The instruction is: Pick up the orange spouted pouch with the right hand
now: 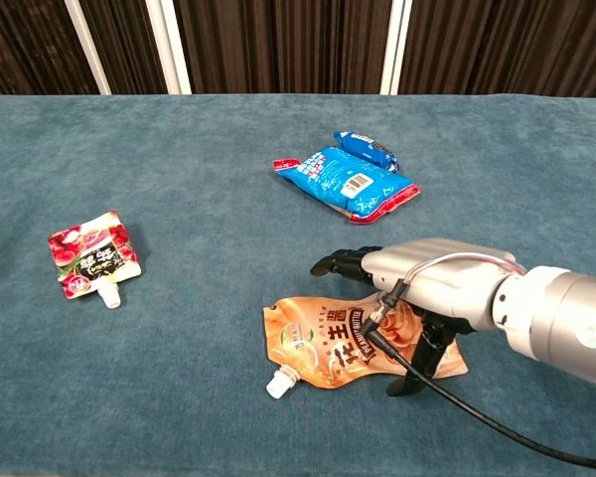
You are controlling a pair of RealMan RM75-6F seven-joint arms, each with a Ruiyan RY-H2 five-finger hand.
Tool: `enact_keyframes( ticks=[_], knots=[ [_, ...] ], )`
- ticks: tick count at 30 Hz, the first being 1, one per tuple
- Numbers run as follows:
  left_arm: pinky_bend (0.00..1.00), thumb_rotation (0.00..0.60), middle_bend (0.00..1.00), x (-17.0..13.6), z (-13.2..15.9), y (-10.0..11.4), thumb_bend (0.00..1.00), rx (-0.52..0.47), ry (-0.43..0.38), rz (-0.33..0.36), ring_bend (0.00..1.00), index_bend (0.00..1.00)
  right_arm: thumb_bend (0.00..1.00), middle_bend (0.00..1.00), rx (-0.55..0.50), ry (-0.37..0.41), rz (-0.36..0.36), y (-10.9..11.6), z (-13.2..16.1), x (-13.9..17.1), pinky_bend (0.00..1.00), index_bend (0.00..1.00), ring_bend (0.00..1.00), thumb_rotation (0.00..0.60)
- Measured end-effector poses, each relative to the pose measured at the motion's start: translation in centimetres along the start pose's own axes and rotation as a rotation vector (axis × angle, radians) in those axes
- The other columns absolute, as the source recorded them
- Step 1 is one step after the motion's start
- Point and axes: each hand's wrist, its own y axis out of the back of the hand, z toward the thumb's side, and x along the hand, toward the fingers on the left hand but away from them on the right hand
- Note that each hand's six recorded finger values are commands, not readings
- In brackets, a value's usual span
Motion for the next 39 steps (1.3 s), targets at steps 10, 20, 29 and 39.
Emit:
enact_keyframes(
  ticks=[10,20,29,39],
  knots=[
    [0.09,0.6,0.04,0.0,0.0,0.0,0.51,0.0,0.001,0.001,0.12,0.12,0.14,0.05,0.005,0.006,0.024,-0.5,0.1,-0.8,0.15,0.11,0.04,0.6],
    [0.09,0.6,0.04,0.1,0.0,0.1,0.51,-0.004,0.001,0.004,0.12,0.12,0.15,0.16,0.021,0.022,0.053,-1.0,0.8,-1.9,0.15,0.13,0.14,0.6],
    [0.09,0.6,0.04,0.1,0.0,0.0,0.51,-0.003,0.001,-0.001,0.12,0.12,0.24,0.26,0.007,0.002,0.055,-1.0,0.7,-2.4,0.15,0.14,0.32,0.6],
    [0.09,0.6,0.04,0.1,-0.1,0.0,0.51,-0.002,0.001,-0.003,0.12,0.12,0.36,0.35,-0.011,-0.024,0.054,-1.3,0.3,-2.6,0.2,0.16,0.46,0.6]
  ],
)
